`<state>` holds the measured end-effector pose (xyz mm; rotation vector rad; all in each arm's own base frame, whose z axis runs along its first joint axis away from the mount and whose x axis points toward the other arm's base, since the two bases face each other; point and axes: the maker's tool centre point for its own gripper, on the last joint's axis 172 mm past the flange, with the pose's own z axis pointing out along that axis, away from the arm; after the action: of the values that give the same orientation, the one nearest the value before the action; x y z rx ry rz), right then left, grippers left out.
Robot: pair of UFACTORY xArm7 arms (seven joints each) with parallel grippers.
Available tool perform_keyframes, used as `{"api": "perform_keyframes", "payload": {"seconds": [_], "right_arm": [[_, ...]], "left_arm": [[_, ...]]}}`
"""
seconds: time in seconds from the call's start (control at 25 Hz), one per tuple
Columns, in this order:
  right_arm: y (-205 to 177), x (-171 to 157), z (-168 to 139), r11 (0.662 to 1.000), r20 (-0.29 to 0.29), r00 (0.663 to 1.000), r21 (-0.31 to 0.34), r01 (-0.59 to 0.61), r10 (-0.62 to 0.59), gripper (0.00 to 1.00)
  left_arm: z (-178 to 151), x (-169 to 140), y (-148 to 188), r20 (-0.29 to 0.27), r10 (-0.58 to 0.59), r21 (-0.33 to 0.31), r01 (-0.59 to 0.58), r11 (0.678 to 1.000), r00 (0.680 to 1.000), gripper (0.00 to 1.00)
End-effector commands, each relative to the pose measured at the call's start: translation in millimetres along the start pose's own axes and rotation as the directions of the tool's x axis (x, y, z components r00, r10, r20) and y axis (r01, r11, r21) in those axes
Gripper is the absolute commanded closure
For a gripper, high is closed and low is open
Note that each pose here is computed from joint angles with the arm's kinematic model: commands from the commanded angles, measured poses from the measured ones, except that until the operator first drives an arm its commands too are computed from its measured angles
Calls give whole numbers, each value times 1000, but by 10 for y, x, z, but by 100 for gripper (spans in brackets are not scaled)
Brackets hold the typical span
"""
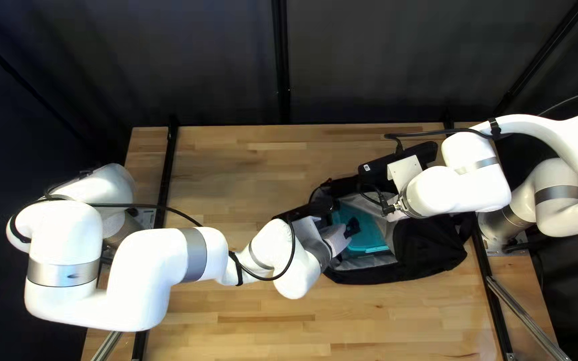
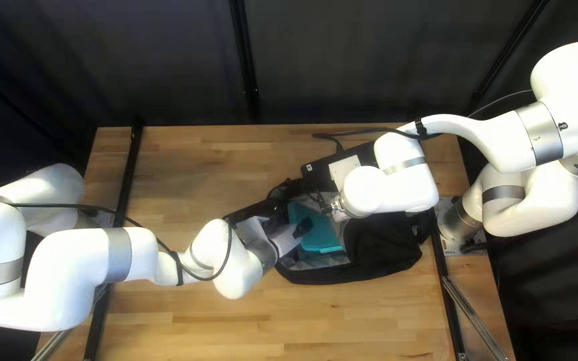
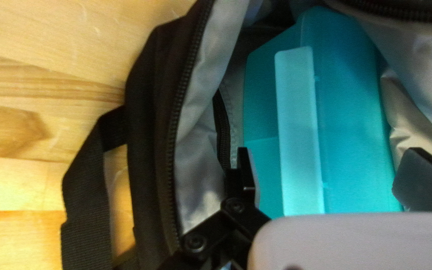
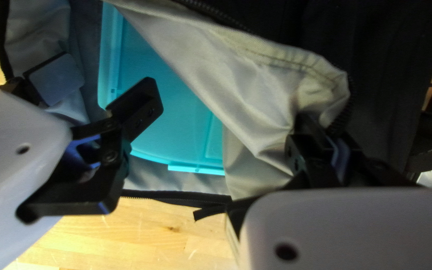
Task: Remove a lunch box from a kids backpack
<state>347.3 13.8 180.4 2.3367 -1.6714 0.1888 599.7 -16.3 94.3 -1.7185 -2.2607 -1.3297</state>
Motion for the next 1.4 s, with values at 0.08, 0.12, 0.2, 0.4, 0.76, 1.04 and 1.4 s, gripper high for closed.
{"api": "perform_keyframes", "payload": {"seconds": [0.08,0.12,0.2,0.4,0.76,1.04,1.4], "right_arm": [[0,0,0,1000,0,1000,0,0,0,100],[0,0,0,1000,0,1000,0,0,0,100],[0,0,0,1000,0,1000,0,0,0,100],[0,0,0,1000,0,1000,0,0,0,100],[0,0,0,1000,0,1000,0,0,0,100],[0,0,0,1000,0,1000,0,0,0,100],[0,0,0,1000,0,1000,0,0,0,100]], "left_arm": [[29,26,84,0,-18,-23,18,1000,1000,0],[40,31,97,0,-22,-27,22,999,1000,0],[62,45,120,0,-29,-34,29,999,1000,0],[88,64,154,2,-40,-43,40,998,999,0],[-22,132,223,-4,-38,-51,38,998,999,0],[-121,170,291,-11,-24,-55,23,998,1000,0],[-23,64,124,10,-29,-41,30,999,1000,0]]}}
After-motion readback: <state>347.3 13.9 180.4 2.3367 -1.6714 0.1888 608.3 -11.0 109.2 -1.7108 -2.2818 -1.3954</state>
